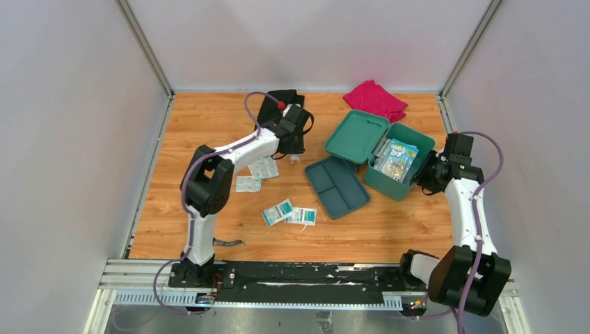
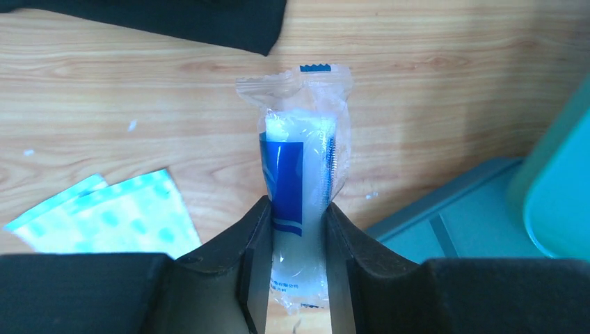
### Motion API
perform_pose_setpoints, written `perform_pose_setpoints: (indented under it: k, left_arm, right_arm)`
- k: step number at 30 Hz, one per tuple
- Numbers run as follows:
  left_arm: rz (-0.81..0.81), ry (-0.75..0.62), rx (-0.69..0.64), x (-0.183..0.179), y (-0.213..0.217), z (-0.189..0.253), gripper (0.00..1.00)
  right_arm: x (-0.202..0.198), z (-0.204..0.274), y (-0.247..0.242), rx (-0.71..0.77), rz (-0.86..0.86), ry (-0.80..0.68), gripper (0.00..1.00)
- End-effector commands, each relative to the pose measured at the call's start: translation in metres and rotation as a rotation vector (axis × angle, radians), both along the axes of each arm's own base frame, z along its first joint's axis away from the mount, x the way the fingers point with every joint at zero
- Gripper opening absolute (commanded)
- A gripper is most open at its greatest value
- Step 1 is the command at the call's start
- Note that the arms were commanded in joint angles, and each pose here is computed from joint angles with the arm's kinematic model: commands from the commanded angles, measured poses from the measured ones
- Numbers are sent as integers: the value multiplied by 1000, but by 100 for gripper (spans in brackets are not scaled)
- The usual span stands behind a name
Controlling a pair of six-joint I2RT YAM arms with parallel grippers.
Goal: Organize the medicine kit
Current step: Pick up the pill bottle at the center of the board.
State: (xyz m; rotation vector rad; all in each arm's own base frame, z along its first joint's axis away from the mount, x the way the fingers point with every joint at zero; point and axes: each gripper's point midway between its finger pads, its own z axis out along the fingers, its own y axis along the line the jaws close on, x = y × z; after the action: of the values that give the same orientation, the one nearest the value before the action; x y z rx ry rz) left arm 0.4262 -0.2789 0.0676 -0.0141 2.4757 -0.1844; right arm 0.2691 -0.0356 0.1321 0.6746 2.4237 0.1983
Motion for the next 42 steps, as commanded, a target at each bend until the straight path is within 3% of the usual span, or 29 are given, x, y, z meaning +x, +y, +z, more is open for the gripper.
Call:
perform_pose_setpoints:
  k: [1,11,16,23,34,42]
  left_arm:
    - [9,-106,11,-8,18,47,34]
    - [-124,-129,-51,-71,42,85,34]
    - [-131,-159,-82,-100,60,98,34]
    - [-124,-166,-112,-127,77,107,34]
    - [-108,-199,-120,-142,92,125,34]
    - [-143,-225,-159,-146,87,142,34]
  right_arm:
    - [-5,9,-1,-12,9,4,30]
    - [0,-14,2,11,79,91,9]
    - [3,-11,11,25,111,78,4]
    - [-2,-6,38,60,153,65,0]
    - [-15,-6,82,96,230,61,0]
    - [-12,-5,75,61,176,35,0]
